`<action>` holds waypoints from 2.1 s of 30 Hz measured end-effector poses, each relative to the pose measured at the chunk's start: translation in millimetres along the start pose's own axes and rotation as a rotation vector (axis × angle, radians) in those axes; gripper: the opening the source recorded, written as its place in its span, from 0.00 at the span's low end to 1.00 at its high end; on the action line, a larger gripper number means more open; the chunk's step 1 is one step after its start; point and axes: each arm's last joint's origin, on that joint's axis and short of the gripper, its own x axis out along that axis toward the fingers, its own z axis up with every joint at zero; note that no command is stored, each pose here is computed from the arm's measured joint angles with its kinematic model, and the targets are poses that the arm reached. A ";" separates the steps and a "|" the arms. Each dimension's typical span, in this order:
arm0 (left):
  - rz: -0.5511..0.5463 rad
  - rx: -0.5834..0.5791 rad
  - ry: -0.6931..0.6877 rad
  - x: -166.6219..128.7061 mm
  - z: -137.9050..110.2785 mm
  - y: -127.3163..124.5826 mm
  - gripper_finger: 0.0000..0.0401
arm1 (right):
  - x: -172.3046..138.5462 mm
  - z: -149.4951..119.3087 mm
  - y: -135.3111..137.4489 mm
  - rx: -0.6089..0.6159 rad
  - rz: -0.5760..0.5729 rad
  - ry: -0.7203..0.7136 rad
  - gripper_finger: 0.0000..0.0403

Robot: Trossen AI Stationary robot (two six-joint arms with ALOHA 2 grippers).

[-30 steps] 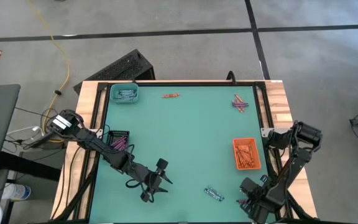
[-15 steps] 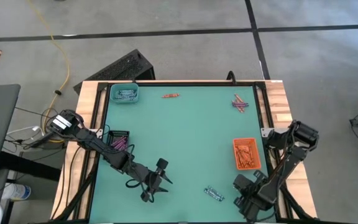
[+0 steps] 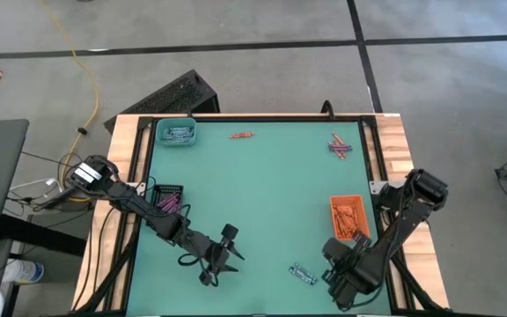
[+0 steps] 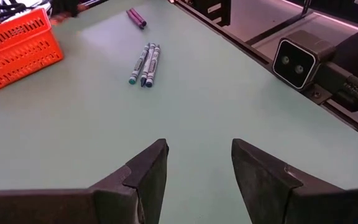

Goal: Sort crayons
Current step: Put the orange crayon into the orange bin, then put the green crayon into the green bin

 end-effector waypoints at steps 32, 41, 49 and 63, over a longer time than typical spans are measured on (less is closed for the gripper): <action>-0.006 -0.003 0.038 0.0 -3.7 -0.5 0.42 | 34.5 33.7 -110.4 0.356 0.001 0.003 0.01; 0.008 -0.003 0.038 0.0 -3.6 -0.1 0.42 | 38.8 31.2 -112.1 0.356 -0.016 0.036 0.02; 0.012 -0.011 0.030 0.0 -2.8 0.1 0.42 | 38.9 31.2 -112.2 0.358 -0.018 0.035 0.09; 0.033 -0.013 -0.059 0.4 5.4 5.7 0.42 | 35.1 32.6 -110.9 0.343 -0.006 0.005 0.17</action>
